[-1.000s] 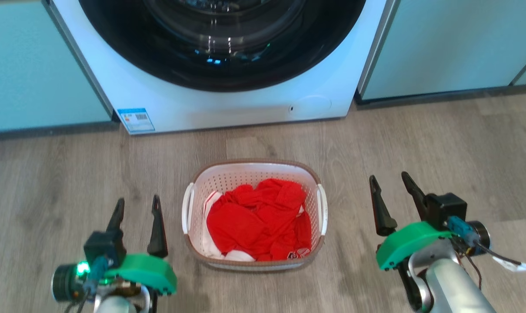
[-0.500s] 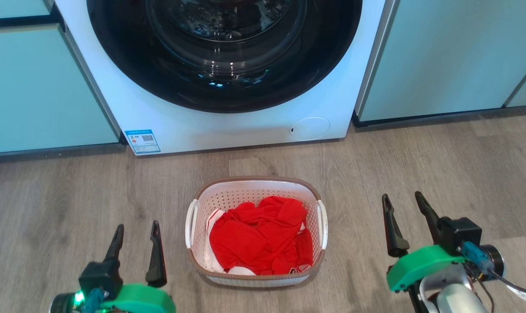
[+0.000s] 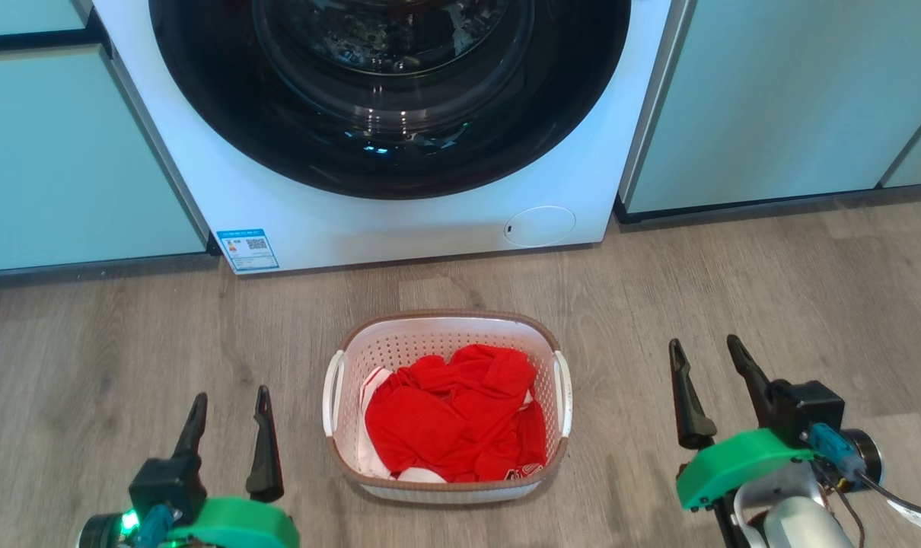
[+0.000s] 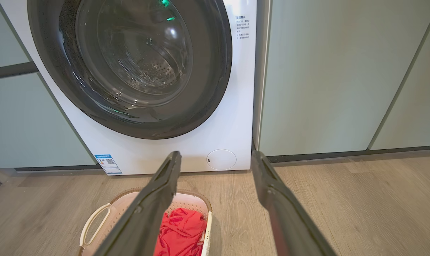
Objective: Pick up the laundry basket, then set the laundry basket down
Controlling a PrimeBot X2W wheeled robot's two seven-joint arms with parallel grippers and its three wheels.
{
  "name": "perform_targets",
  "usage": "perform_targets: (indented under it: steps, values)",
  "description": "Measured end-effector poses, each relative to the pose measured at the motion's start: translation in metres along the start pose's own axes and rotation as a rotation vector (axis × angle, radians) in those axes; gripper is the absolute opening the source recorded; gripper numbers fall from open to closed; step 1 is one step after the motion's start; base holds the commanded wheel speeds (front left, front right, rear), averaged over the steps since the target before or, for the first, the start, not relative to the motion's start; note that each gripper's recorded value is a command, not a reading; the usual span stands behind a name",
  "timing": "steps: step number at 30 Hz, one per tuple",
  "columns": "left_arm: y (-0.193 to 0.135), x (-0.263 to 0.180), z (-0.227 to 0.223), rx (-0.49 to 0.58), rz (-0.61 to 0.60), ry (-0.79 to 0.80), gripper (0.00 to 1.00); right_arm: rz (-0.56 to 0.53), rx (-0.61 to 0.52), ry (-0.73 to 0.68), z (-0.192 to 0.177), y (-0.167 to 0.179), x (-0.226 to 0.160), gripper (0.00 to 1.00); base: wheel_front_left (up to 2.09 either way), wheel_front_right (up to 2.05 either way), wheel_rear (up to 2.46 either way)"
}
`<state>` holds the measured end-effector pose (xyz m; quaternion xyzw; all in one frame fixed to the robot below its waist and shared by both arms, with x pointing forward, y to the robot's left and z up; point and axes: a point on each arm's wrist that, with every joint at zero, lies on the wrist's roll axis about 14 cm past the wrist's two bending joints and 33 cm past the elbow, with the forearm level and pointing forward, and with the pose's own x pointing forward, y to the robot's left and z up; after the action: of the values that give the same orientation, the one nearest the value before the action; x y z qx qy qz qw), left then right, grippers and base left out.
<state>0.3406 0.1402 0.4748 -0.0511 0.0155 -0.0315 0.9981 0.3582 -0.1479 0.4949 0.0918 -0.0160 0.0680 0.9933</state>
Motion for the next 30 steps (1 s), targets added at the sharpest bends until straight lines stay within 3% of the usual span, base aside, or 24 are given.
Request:
perform_targets:
  steps: [10,11,19,30]
  values:
    - [-0.001,0.001,-0.001,0.007,-0.003,0.004,1.00,-0.008,0.001,0.004,-0.001,-0.003,0.000,1.00,0.00,0.00,0.00]
    - [-0.001,0.001,-0.001,0.006,-0.003,0.004,0.00,-0.009,0.001,0.004,-0.001,-0.003,0.000,0.00,0.00,0.00,0.00]
    - [0.006,-0.017,-0.043,0.001,0.019,0.146,0.00,-0.042,0.037,0.152,-0.048,-0.007,-0.023,0.00,0.00,0.00,0.00]
    - [0.010,-0.019,-0.048,-0.129,0.054,0.178,0.00,-0.082,0.160,0.154,-0.049,-0.011,-0.023,0.00,0.00,0.00,0.00]
